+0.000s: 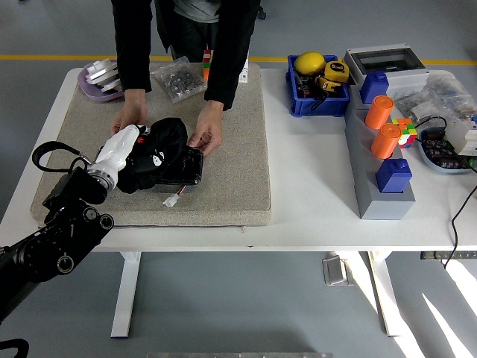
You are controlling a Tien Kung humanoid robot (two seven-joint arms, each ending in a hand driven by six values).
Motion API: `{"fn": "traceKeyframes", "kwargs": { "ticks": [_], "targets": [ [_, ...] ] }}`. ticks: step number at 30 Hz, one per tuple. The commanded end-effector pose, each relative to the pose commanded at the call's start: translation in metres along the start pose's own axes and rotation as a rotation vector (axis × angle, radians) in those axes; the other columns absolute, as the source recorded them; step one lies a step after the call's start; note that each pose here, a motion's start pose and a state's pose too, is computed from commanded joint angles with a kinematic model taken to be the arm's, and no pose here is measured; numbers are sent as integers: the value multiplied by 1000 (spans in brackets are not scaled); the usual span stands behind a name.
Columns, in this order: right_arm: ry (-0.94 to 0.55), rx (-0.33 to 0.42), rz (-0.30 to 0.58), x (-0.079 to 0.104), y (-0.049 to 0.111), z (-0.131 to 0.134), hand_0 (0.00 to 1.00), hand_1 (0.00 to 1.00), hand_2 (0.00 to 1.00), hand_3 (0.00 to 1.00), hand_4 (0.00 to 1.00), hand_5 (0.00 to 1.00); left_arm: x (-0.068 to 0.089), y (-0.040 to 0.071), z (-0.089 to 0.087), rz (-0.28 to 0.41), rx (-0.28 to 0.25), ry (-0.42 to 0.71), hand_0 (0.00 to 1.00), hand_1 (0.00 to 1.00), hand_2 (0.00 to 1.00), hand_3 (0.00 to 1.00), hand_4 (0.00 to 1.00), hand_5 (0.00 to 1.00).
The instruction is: Pick the rag up,wipe the panel,place it on the desk
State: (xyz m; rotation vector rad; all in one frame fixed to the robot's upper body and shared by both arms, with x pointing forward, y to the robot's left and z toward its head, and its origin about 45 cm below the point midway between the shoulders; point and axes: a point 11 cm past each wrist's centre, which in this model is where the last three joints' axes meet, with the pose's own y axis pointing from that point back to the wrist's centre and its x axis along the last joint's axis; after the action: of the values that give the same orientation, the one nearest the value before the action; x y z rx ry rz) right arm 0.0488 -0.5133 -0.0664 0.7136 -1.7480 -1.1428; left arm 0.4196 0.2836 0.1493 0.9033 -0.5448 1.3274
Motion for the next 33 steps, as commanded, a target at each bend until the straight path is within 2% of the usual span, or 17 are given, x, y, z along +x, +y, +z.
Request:
{"fn": "traceKeyframes", "kwargs": {
  "ticks": [9, 18, 26, 33],
  "targets": [
    [-1, -4, 1, 1, 0, 2, 641, 616, 661, 564, 945, 460, 24, 2, -32, 57, 75, 45, 196, 222, 518, 464, 306, 2],
    [-1, -3, -2, 1, 0, 2, 641, 615, 661, 565, 946, 461, 41, 6, -55, 114, 119, 14, 198, 222, 516, 463, 298, 2],
    [-2, -5, -3, 0, 0, 2, 642, 612, 661, 565, 947, 459, 54, 11, -72, 150, 153, 7, 202, 236, 514, 462, 299, 2],
    [-4, -3, -7, -1, 0, 2, 641, 612, 661, 565, 947, 459, 60, 12, -76, 169, 168, 13, 204, 241, 513, 462, 300, 2]
  ]
}}
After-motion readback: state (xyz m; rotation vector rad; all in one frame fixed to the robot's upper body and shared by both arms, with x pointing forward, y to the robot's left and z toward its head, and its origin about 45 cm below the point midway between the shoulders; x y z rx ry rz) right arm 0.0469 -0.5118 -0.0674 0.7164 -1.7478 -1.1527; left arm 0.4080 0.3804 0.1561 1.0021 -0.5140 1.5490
